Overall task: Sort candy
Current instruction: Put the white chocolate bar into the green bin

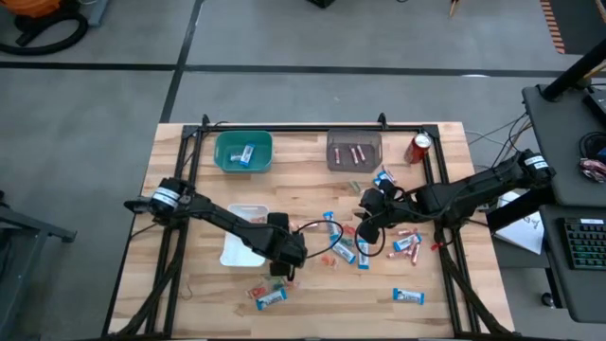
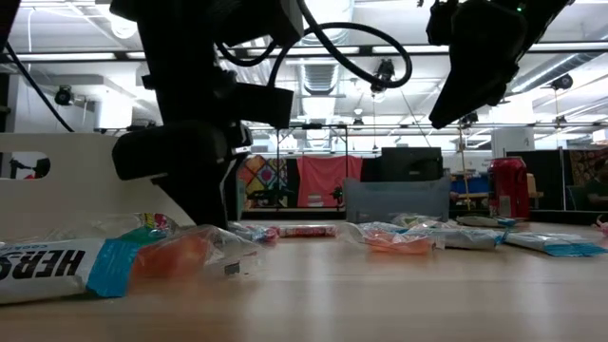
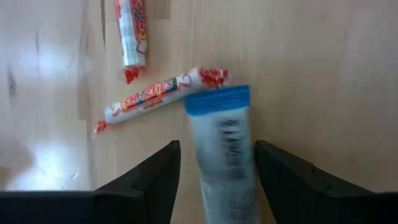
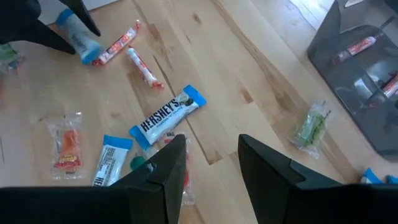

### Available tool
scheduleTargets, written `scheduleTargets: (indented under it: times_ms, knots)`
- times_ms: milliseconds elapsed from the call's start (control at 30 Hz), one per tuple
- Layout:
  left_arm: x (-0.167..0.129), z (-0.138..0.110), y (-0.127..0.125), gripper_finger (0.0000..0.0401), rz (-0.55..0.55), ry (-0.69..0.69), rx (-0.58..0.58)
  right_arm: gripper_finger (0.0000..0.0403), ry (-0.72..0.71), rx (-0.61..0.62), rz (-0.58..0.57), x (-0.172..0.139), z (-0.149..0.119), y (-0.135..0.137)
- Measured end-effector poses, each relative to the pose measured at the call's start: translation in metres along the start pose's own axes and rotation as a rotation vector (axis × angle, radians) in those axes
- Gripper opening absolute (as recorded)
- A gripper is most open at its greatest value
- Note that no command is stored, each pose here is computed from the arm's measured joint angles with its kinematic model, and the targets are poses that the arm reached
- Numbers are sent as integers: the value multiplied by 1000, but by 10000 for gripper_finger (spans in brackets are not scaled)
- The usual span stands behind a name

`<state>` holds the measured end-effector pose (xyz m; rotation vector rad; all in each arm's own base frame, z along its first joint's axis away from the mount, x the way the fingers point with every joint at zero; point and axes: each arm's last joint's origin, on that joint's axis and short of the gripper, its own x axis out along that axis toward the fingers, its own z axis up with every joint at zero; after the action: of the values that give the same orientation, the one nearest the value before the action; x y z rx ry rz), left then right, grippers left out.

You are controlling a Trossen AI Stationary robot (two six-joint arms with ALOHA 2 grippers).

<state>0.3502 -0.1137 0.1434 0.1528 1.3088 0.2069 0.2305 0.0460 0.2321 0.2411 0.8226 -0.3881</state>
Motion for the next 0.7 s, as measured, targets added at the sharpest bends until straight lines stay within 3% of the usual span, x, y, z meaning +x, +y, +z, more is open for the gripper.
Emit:
scheduleTargets:
  times_ms: [367, 700]
  knots:
    - [1, 0, 0, 184, -6, -1, 12, 139, 0, -3, -1, 0, 0, 0]
    - [3, 2, 0, 79, -13, -7, 22, 139, 1, -3, -1, 0, 0, 0]
